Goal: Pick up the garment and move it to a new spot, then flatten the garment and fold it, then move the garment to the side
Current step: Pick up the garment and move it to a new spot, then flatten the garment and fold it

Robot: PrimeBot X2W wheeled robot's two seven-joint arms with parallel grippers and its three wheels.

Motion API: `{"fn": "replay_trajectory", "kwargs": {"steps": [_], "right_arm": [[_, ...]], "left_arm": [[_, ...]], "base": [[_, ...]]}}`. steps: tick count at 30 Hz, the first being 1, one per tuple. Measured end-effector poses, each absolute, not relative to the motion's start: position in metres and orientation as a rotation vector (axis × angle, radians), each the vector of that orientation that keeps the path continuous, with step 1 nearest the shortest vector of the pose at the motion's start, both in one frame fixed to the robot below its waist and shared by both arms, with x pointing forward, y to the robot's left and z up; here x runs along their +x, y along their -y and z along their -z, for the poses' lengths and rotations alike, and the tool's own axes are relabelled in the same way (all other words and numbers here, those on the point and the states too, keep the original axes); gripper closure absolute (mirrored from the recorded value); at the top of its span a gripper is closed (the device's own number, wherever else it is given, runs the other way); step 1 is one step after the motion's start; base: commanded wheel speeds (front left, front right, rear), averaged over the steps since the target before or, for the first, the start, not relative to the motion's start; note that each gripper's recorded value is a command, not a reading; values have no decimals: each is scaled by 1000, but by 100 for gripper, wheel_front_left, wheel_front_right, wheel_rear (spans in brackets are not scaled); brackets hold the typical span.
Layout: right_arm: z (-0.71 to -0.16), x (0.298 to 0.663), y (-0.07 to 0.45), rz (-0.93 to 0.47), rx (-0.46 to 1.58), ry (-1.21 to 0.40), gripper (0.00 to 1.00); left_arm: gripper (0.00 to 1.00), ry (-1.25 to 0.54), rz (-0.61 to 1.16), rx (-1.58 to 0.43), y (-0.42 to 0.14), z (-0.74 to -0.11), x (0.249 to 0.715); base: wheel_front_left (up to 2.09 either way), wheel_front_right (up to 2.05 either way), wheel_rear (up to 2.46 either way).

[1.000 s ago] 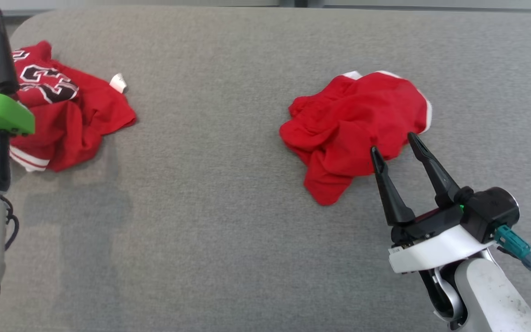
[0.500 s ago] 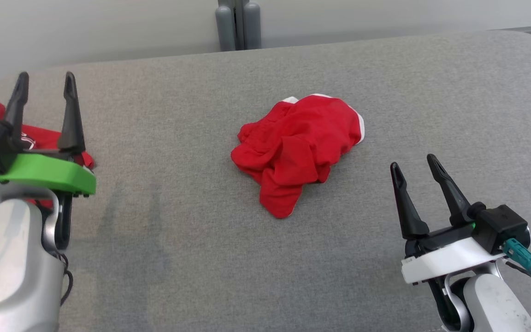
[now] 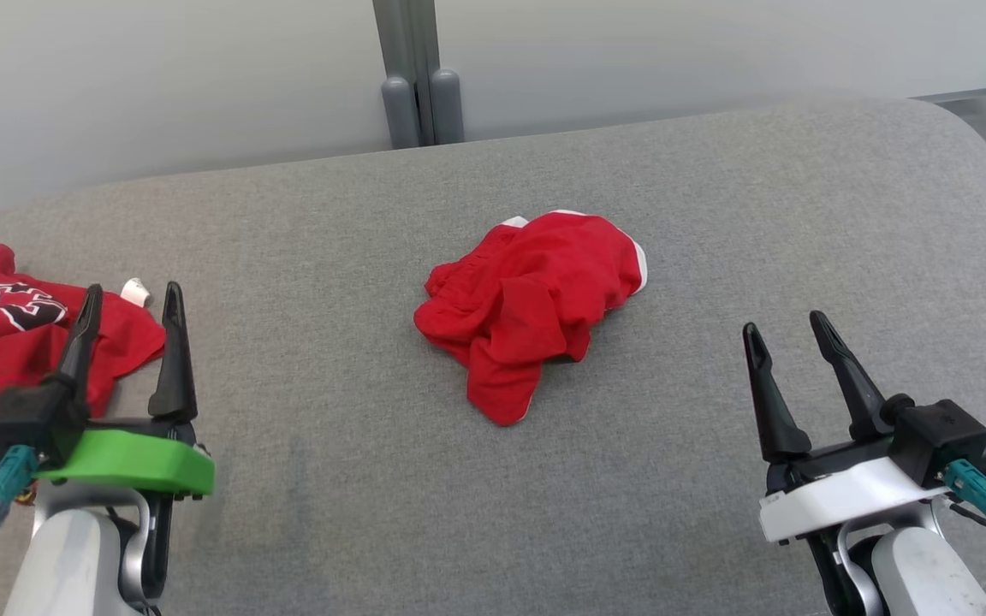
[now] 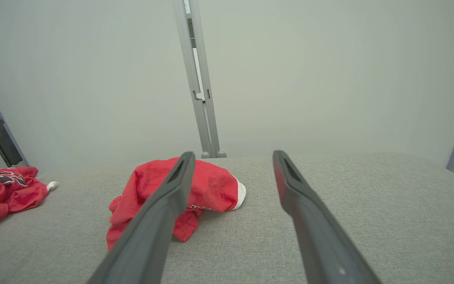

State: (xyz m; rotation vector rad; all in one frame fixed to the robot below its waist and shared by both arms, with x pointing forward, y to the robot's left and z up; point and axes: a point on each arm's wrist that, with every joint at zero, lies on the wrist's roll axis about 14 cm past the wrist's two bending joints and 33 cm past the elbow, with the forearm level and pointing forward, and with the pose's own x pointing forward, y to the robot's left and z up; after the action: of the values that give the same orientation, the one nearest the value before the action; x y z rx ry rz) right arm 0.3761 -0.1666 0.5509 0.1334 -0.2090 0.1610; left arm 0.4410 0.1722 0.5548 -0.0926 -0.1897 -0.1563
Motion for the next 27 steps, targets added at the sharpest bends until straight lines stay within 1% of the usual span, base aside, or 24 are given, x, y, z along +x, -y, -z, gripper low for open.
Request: {"fn": "replay_trajectory", "kwargs": {"steps": [15, 27], "right_arm": [[-536, 373, 158, -176, 152, 163, 0], [-526, 379, 150, -203, 161, 129, 0]], "left_arm": [[0, 124, 45, -131, -199, -524, 389], [0, 96, 42, -137, -199, -512, 376]], "base": [[0, 0, 0], [0, 0, 0]]}}
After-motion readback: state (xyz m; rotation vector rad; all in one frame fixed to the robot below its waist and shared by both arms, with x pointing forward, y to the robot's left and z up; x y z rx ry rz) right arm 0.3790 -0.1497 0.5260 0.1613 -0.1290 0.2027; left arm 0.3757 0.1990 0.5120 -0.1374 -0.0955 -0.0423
